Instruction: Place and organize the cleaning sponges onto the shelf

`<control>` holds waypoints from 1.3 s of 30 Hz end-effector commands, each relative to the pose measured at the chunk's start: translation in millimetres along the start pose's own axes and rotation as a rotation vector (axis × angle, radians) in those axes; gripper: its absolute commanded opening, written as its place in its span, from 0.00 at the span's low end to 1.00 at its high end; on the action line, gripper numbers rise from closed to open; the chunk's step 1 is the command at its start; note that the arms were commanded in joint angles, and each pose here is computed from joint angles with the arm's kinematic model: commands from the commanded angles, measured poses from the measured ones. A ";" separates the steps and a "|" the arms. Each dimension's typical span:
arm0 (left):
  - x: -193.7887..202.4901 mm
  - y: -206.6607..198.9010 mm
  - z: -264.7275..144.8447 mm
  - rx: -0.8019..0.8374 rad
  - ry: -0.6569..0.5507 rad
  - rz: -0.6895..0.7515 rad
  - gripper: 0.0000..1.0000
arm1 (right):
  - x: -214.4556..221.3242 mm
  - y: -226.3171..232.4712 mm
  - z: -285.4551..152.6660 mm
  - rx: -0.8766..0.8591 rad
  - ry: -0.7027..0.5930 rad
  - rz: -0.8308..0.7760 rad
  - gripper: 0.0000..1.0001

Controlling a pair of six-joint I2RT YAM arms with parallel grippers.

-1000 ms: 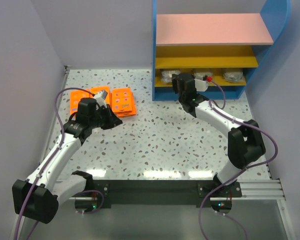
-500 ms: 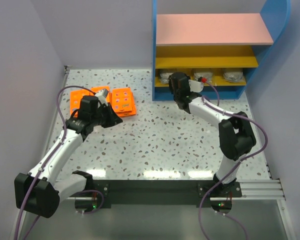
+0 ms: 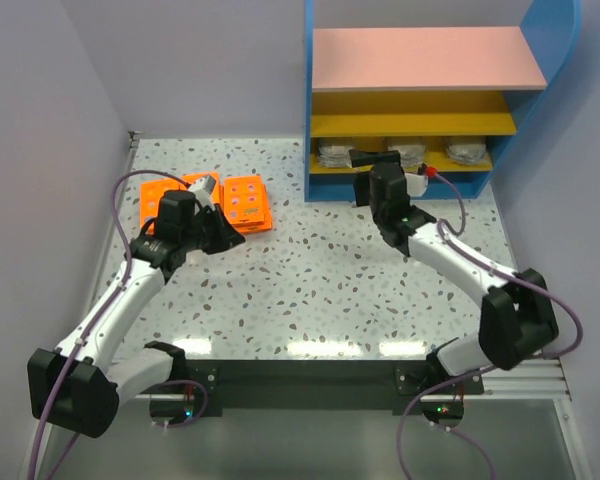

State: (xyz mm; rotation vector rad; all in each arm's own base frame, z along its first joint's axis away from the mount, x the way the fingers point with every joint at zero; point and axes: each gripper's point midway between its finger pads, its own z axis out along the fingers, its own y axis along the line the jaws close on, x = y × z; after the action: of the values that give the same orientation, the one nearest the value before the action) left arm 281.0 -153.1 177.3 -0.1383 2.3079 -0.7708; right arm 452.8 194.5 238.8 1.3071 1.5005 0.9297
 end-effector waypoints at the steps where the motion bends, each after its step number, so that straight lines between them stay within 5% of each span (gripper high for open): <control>1: -19.0 -10.0 -8.0 0.024 -0.081 0.020 0.00 | -10.0 27.0 -40.8 -0.104 0.069 -0.047 0.77; 8: -24.7 10.0 -14.1 -0.079 -0.130 -0.007 0.00 | 47.3 -60.6 -102.6 0.005 0.516 -0.335 0.75; 17: -47.2 26.9 -47.9 -0.188 -0.272 -0.069 0.00 | 180.6 -104.3 -137.6 -0.005 0.806 -0.413 0.74; 24: -54.2 27.0 -74.6 -0.218 -0.326 -0.090 0.00 | 251.9 -85.6 -113.6 -0.064 0.816 -0.317 0.73; 39: -33.6 37.3 -86.1 -0.252 -0.307 -0.093 0.00 | 276.4 -64.6 -43.4 0.041 0.545 -0.181 0.70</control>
State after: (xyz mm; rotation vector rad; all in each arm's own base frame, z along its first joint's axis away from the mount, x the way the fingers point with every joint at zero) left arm 257.7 -75.0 223.9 -0.4345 2.1106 -0.4803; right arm 368.6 461.0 141.3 0.8623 2.0839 1.2564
